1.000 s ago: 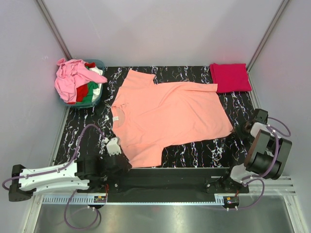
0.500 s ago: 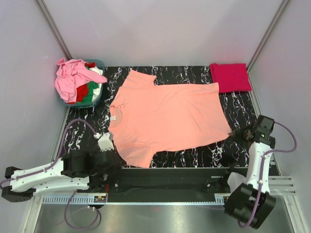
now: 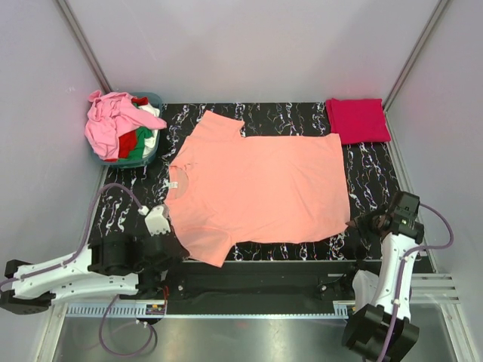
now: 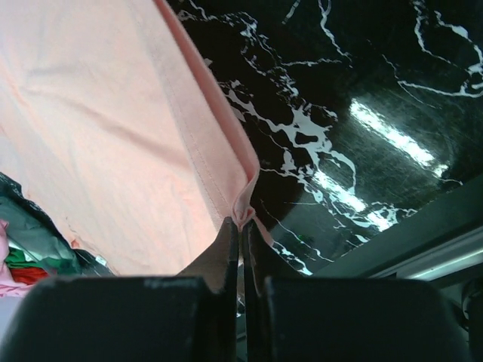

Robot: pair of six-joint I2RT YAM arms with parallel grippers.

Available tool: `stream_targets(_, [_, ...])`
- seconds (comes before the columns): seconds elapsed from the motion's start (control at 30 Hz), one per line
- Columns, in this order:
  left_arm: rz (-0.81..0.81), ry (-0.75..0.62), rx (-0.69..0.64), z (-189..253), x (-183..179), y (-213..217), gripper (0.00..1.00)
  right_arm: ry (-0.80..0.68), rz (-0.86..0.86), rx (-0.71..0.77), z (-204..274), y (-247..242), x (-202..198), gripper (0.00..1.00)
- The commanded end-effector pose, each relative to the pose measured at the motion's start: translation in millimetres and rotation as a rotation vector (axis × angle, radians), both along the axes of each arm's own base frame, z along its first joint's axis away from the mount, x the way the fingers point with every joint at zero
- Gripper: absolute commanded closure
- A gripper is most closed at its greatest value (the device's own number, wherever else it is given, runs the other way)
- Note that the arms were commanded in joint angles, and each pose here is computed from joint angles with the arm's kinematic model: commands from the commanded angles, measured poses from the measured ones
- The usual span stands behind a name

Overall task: Fold and stack the t-shirts
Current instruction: Fold the tshirt

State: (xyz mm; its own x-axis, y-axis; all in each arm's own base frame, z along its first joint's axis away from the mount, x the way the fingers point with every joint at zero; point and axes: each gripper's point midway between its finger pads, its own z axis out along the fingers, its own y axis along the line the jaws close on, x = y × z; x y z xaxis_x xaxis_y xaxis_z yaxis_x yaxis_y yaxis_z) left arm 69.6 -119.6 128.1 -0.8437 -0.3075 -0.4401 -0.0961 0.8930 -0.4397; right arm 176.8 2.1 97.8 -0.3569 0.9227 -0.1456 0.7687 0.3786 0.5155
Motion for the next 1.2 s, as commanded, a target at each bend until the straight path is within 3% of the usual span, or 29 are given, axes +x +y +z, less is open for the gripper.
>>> stream_targets(0.0, [-0.011,-0.100,0.033,24,18,-9,1.00,-0.103,0.024,-0.027,30,-10,33,1.00])
stream_targets(0.27, [-0.060,-0.187,0.231,50,73,-14,1.00,-0.137,0.013,-0.072,51,-33,69,1.00])
stream_targets(0.67, [-0.056,-0.242,0.288,83,160,1,1.00,-0.134,0.050,-0.037,44,-44,106,1.00])
stream_targets(1.17, [-0.011,-0.223,0.316,85,213,24,1.00,-0.075,0.109,0.014,24,-35,144,1.00])
